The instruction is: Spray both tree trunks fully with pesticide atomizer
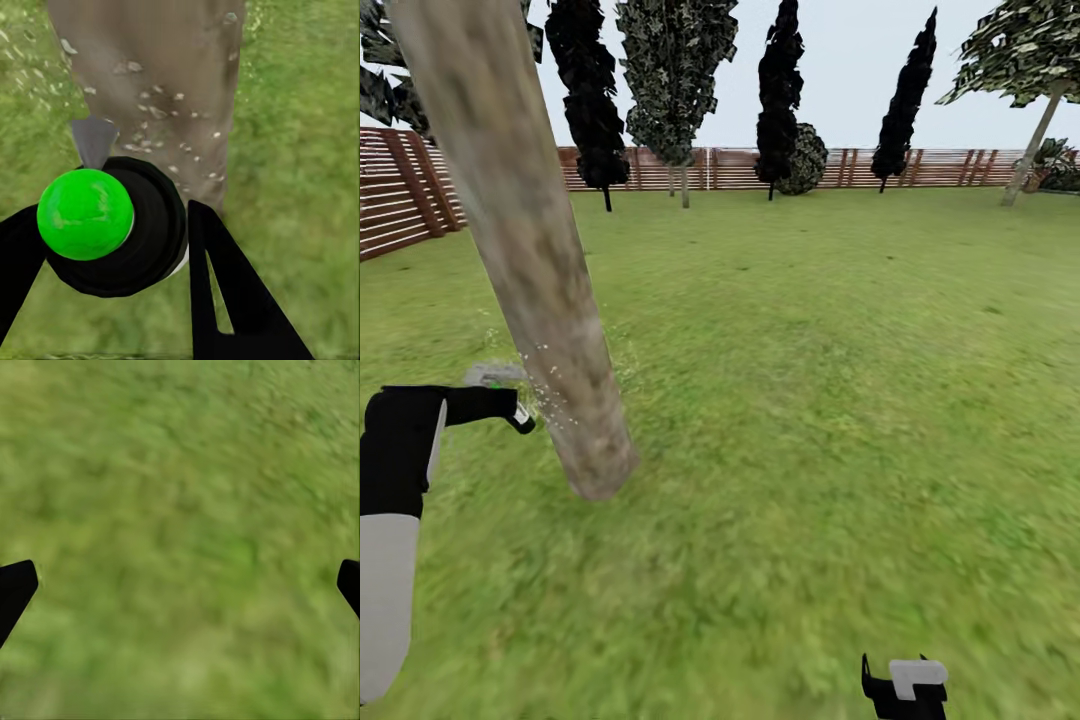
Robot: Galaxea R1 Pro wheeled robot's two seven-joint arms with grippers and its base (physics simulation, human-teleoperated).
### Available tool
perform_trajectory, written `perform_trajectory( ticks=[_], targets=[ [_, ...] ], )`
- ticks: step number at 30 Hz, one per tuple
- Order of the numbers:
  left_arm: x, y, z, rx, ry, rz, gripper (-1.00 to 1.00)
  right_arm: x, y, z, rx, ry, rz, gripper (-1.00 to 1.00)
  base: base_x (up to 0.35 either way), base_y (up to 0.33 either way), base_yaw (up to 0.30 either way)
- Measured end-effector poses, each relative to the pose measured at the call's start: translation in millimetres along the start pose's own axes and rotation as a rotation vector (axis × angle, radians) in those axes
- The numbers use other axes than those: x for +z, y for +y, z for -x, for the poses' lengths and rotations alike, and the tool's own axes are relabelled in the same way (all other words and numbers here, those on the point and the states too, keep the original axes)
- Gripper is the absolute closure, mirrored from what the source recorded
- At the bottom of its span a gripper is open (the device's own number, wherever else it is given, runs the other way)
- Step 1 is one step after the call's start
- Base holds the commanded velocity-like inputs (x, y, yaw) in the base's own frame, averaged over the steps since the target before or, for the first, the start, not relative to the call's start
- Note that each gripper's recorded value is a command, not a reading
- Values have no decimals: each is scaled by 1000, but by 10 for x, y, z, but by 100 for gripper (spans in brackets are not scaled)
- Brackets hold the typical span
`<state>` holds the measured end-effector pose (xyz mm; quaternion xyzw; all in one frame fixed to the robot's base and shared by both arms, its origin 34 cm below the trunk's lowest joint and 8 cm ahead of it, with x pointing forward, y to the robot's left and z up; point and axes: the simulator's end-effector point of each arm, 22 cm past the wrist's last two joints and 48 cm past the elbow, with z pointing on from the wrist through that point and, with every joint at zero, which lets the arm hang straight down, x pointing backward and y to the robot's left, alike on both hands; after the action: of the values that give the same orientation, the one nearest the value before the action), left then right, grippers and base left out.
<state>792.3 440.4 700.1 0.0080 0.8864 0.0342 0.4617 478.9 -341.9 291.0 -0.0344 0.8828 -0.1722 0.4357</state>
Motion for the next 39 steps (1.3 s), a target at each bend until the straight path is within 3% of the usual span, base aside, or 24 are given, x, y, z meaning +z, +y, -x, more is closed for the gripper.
perform_trajectory(
  ticks=[3, 13, 16, 21, 23, 25, 27, 28, 29, 31, 34, 37, 39],
  targets=[
    [-86, 176, -34, 18, 10, -24, 100, 0, 0, -1, 0, 0, 0, -100, 0, 0, 158],
    [-62, 191, -137, 36, 31, -20, 100, 1, -11, -4, 0, 1, -2, -100, 253, 0, 4],
    [26, 173, -653, 48, 113, -23, 100, 1, -2, -3, 0, 0, 0, -100, 25, 0, 0],
    [18, 288, -868, 66, 146, 5, 100, 0, 2, -1, 0, 0, 1, -100, 1, 0, 0],
    [45, 297, -1160, 88, 190, 12, 100, 1, 1, -2, 0, 0, 1, -100, 0, 0, 0],
    [80, 295, -1344, 120, 191, 18, 100, 0, 3, -1, 0, 0, 2, -100, 0, 0, 0],
    [181, 218, -1741, 99, 255, 14, 100, 0, 3, -3, 0, 1, 1, -100, 0, 0, 0],
    [254, 164, -1875, 105, 258, 17, 100, 0, 3, -2, 0, 1, 1, -100, 0, 0, 0],
    [374, 132, -1998, 129, 233, 39, 100, 0, 3, -3, 0, 1, 1, -100, 0, -5, 0],
    [568, -60, -2162, 131, 183, 80, 100, -1, 4, 0, 0, 0, 2, -100, 0, -191, 0],
    [605, -135, -2114, 119, 152, 105, 100, 0, 3, -1, 0, 0, 2, -100, 0, -258, 0],
    [557, -46, -2327, 59, 163, 147, 100, 0, 0, -1, 0, 0, 0, -100, 0, -274, 0],
    [580, -176, -2393, 42, 168, 140, 100, 1, -6, -2, 0, 0, -1, -100, 39, -275, 0]
  ],
)
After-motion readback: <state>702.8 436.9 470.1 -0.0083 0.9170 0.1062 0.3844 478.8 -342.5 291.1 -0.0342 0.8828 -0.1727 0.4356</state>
